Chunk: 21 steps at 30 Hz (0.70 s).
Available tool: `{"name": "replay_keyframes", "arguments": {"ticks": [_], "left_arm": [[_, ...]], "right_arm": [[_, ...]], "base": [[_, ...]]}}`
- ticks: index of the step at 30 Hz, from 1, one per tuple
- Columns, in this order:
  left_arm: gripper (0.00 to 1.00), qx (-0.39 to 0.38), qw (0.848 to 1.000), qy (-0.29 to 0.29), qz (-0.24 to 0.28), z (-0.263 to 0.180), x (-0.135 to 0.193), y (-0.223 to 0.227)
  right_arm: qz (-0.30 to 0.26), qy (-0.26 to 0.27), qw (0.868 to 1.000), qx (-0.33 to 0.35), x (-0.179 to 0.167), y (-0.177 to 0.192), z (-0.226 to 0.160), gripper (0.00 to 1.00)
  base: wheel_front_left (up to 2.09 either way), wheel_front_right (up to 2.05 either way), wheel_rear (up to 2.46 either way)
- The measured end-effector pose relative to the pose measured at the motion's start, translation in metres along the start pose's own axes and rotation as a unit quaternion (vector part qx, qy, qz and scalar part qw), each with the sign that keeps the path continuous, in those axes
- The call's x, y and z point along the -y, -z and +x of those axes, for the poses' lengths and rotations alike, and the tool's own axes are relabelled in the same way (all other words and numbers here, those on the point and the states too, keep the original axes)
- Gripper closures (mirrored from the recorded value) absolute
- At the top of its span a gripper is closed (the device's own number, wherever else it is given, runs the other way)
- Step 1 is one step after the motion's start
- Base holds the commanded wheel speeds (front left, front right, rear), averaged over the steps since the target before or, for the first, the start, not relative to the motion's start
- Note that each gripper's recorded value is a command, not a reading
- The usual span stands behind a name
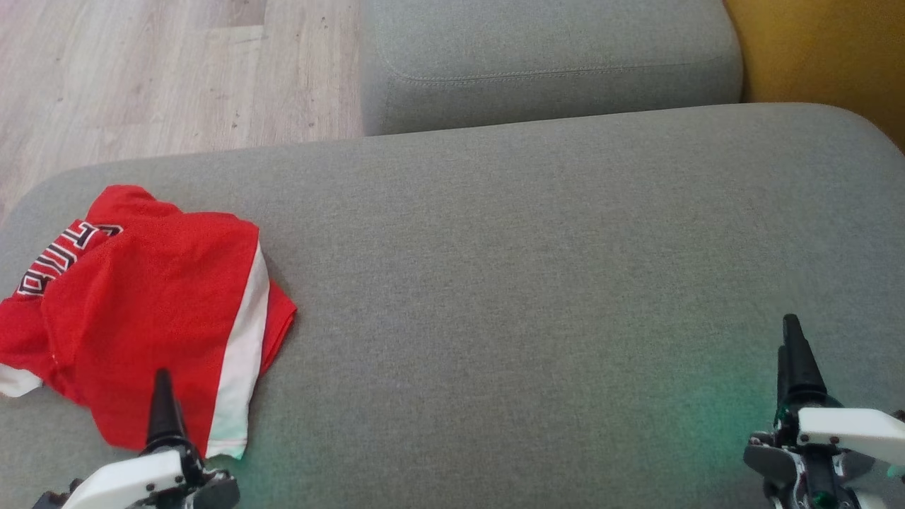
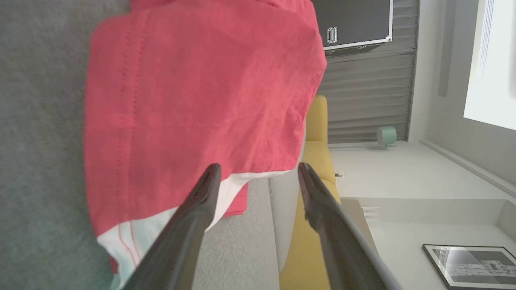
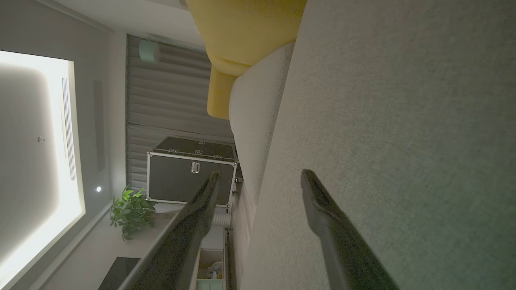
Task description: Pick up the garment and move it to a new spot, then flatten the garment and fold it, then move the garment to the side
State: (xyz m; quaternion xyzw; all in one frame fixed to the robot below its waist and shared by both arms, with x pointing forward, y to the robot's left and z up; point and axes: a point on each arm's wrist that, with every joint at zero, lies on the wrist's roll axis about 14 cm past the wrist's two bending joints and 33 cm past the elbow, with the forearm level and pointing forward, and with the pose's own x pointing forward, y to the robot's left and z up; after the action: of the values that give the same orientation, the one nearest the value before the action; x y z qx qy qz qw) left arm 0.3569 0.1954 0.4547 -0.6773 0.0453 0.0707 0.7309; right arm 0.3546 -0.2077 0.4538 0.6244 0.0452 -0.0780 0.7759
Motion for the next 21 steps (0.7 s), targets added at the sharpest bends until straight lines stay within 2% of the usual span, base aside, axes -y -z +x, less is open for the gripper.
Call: {"name": "replay_keyframes", "arguments": {"ticks": [9,21], "left_arm": [[0.00,0.012,0.999,0.001,0.030,0.000,0.001,-0.006],[0.00,0.013,0.987,0.027,0.156,0.002,0.024,-0.001]], "right_arm": [[-0.065,-0.021,0.998,0.003,-0.014,0.000,0.001,0.00],[-0.175,-0.044,0.983,0.006,-0.029,0.003,0.002,0.00]], "base": [[0.00,0.00,0.00],[0.00,0.00,0.00]]}}
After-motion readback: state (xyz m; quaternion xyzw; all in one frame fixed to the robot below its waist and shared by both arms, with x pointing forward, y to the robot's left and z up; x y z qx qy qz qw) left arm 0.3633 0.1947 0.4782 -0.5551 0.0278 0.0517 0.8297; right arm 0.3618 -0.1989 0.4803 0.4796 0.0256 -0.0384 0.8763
